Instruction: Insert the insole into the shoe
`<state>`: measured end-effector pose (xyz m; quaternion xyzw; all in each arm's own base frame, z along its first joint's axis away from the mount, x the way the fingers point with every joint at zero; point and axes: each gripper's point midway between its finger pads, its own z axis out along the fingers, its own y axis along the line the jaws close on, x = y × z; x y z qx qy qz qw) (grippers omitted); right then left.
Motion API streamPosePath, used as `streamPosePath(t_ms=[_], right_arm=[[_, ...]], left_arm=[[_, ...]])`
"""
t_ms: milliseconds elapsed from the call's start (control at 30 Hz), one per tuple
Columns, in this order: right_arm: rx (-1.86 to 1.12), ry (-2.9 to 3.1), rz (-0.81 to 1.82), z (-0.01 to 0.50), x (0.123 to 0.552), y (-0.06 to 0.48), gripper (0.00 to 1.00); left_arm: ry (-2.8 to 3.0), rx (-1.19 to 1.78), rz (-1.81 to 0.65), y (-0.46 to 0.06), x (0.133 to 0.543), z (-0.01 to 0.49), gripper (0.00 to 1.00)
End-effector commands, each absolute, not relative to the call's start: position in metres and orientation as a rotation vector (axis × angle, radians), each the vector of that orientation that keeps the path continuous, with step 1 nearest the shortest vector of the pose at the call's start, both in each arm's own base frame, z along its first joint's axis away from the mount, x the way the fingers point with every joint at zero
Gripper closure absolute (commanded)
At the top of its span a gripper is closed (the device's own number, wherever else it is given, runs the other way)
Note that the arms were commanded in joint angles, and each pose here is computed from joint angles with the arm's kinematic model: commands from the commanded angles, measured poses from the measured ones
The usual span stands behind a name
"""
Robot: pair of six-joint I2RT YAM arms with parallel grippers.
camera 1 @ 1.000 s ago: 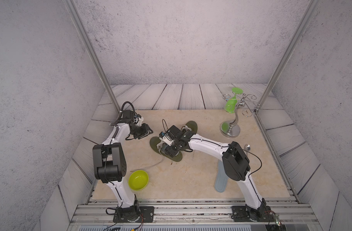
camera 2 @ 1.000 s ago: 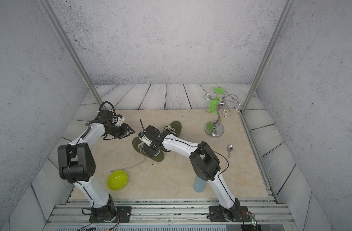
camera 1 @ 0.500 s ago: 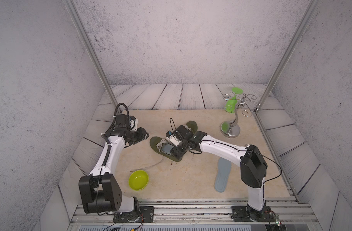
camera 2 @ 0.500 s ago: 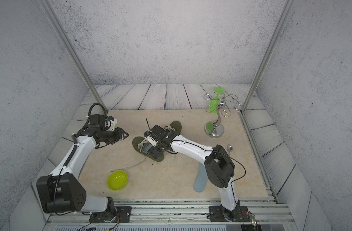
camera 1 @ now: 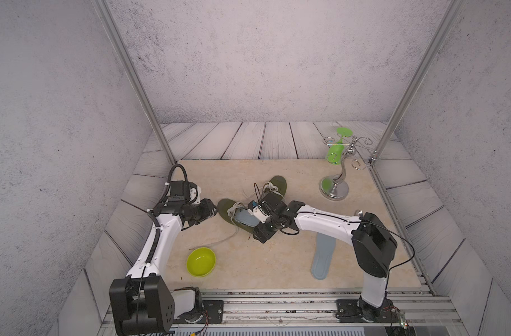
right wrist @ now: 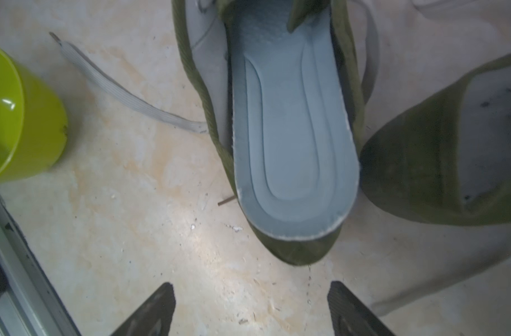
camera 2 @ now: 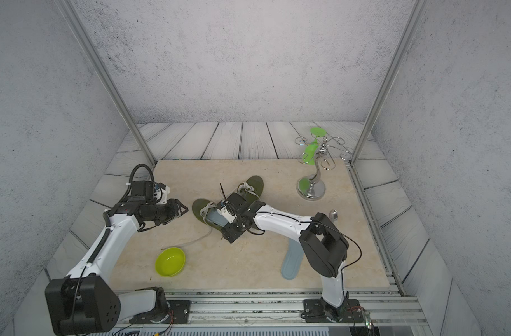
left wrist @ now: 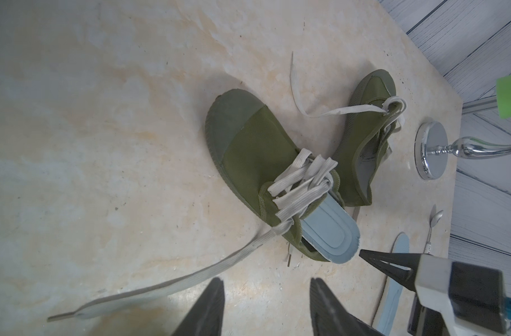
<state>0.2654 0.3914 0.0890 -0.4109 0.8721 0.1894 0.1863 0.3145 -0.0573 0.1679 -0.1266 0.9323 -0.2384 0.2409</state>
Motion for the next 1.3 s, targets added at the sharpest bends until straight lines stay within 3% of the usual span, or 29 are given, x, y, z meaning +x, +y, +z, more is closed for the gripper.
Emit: streamPosePath(t_ms=[0, 267, 633, 1000, 1133, 1267], right_arm=[[-1.147, 2.466, 0.688, 0.08, 0.265, 0.419, 0.16], [-1.163, 2.391, 1.031, 0.119, 0.247, 0.462, 0.16], [-1.114, 2.404, 0.563, 0.144, 0.272, 0.396, 0.17], [-1.099, 2.366, 0.489, 0.155, 0.292, 0.396, 0.21], [-1.108, 2.343, 0.458, 0.159, 0.301, 0.399, 0.25], [-1.139, 2.339, 0.478, 0.162, 0.304, 0.409, 0.3]], left_arm=[[2.555, -0.342, -0.639, -0.058, 0.308, 0.169, 0.49], [2.602, -0.369, -0.665, -0.061, 0.299, 0.153, 0.49], [2.633, -0.392, -0.657, -0.096, 0.307, 0.119, 0.49], [2.656, -0.424, -0.573, -0.112, 0.329, 0.089, 0.54], [2.674, -0.429, -0.517, -0.107, 0.331, 0.081, 0.6], [2.698, -0.419, -0.502, -0.106, 0.328, 0.071, 0.76]])
